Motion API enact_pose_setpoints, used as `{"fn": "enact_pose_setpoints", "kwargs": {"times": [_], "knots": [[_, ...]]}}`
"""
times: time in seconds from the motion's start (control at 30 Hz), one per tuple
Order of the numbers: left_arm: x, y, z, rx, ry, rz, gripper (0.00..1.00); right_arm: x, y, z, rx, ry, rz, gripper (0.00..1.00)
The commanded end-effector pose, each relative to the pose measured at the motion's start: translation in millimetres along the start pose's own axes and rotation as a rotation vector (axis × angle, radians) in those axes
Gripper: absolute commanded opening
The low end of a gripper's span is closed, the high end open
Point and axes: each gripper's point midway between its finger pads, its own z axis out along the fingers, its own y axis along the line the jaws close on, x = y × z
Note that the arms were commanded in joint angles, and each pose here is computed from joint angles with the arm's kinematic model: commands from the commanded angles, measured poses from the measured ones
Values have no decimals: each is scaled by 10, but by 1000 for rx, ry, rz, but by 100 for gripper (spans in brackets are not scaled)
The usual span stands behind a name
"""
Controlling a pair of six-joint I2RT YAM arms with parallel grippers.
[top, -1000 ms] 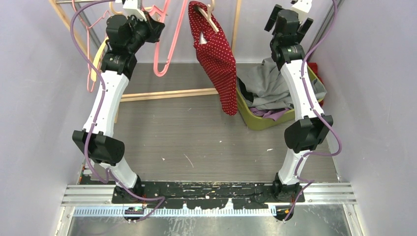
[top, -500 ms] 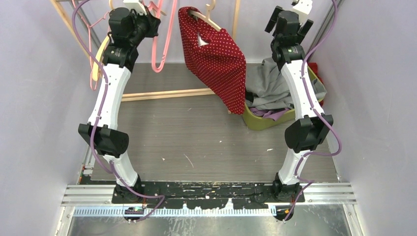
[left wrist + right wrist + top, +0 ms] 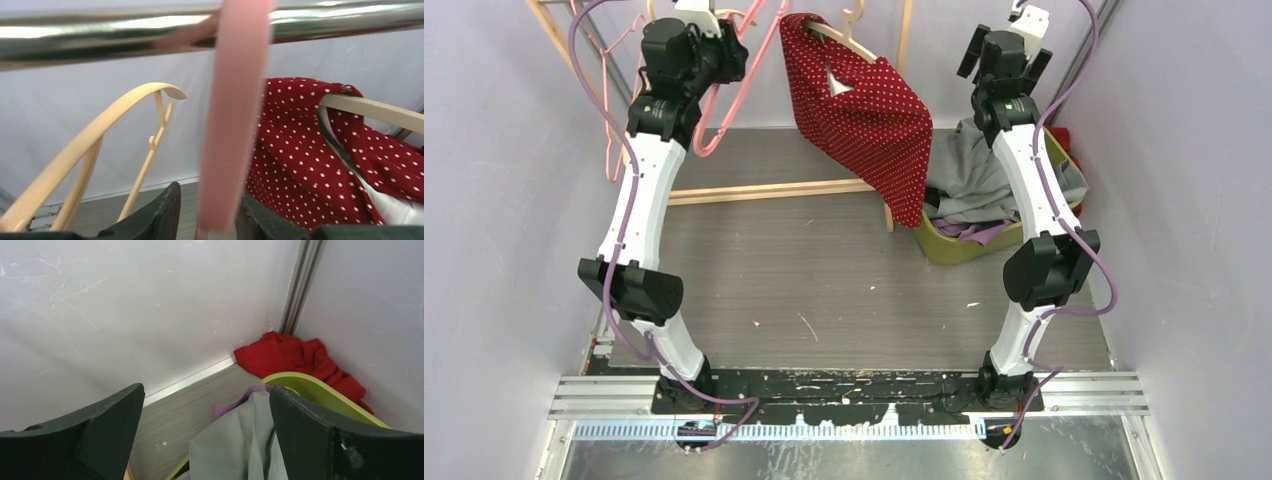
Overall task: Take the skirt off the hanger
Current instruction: Place the hanger at the clothesline, then pick up the hanger from the clothesline.
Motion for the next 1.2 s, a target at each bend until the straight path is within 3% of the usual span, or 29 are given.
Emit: {"fn": "enact_pose_setpoints", "kwargs": {"times": [0.0,0.1,0.3,0.57,0.63,0.87,1.17], "knots": [[-623,-32,-475,5,-146,35,46,-337,-4,-168,-34,-64,66,100],[-767,-89,-712,24,-179,33,48,-345,-22,-204,-37,-60,67,100],[-972,-124,-1337,15,-235,41,61,-267,31,-309,-87,-18,81,100],[-839,-129,-1929,-6,-215,29,67,101,379,-593,-229,104,67,99],[-812,-298,-1991,73,-208,-8,68,218,578,-766,-284,126,43,98],[-936,-996,-2069,312,-197,-140,56,468,1190,-1419,-454,186,-4,98],[-724,-1494,-1672,416,-123,-201,55,663,1293,-1967,-515,231,-51,98]]}}
